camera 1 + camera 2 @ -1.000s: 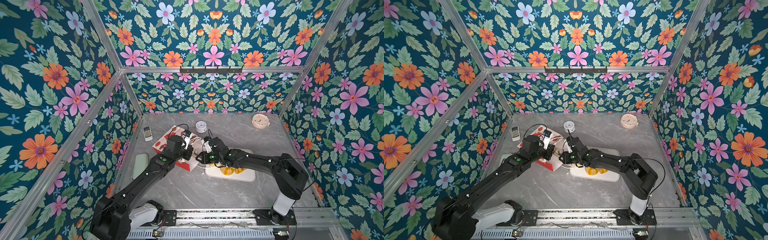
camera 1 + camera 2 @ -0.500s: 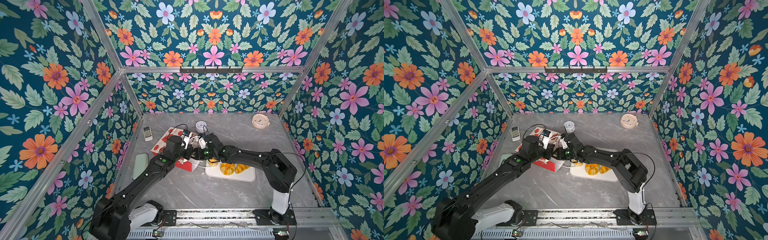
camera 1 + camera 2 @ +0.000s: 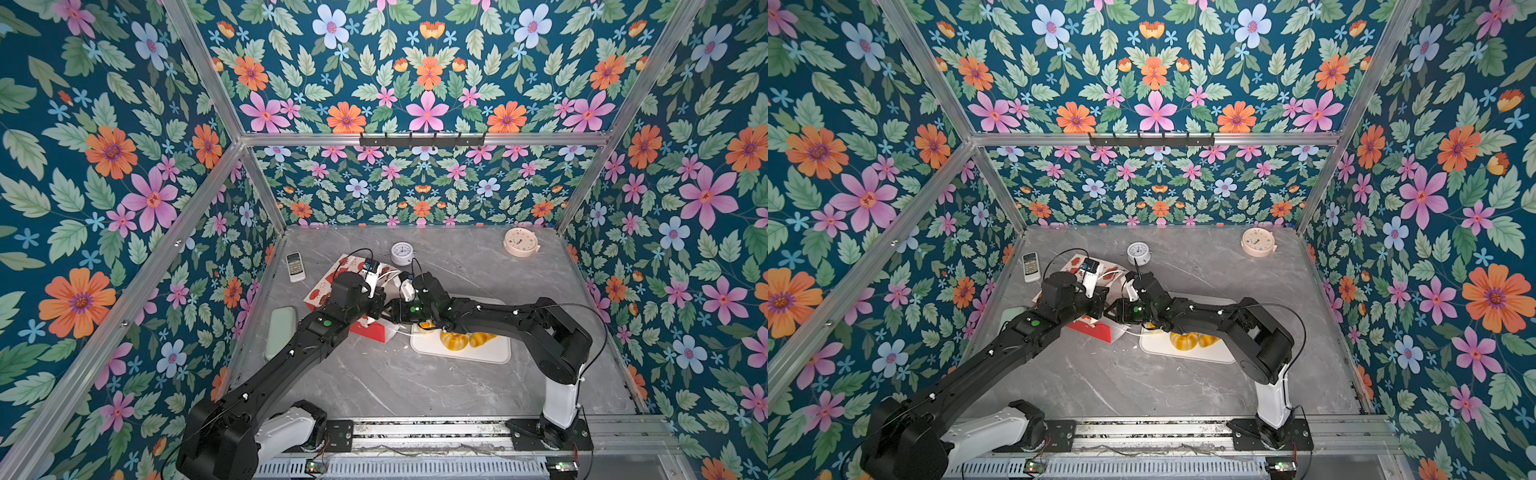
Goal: Take the fake bread out of the paper bag
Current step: 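Reach the tongs deep into the bag toward the small round bun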
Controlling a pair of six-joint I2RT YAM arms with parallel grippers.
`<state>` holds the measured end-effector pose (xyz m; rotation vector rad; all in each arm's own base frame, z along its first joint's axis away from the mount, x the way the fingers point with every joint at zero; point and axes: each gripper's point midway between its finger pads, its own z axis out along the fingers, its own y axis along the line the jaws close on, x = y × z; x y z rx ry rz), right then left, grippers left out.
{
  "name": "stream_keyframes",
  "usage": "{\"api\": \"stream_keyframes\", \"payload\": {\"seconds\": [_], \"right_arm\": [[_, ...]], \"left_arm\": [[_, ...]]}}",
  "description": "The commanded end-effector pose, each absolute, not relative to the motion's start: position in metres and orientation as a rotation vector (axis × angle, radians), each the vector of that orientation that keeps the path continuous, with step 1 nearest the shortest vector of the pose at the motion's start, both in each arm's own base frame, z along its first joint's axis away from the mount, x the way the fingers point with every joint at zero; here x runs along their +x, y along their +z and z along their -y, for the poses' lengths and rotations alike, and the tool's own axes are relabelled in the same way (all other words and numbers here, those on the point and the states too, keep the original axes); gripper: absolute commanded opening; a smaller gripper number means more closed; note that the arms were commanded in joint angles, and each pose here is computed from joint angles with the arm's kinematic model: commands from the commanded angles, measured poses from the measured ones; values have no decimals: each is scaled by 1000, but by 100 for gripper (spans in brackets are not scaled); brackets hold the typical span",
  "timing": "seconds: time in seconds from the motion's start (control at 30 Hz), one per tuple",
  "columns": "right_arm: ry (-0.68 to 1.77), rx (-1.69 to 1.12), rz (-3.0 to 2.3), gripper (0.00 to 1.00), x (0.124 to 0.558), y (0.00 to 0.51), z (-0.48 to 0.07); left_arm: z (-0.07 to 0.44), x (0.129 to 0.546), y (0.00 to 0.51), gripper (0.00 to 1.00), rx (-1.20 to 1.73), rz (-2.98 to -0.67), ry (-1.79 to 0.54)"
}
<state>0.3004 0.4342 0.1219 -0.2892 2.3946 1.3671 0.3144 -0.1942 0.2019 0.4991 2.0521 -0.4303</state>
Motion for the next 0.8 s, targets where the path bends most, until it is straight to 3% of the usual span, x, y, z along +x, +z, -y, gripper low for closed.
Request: {"api": "stream_keyframes", "payload": {"seconds": [0.0, 0.77], "right_arm": [[1415, -322, -2327, 44, 301, 136, -440], [1432, -403, -2286, 48, 307, 131, -481]], "left_arm": [[199, 320, 219, 0, 468, -1989, -466], [212, 319, 226, 0, 514, -1974, -537]]}}
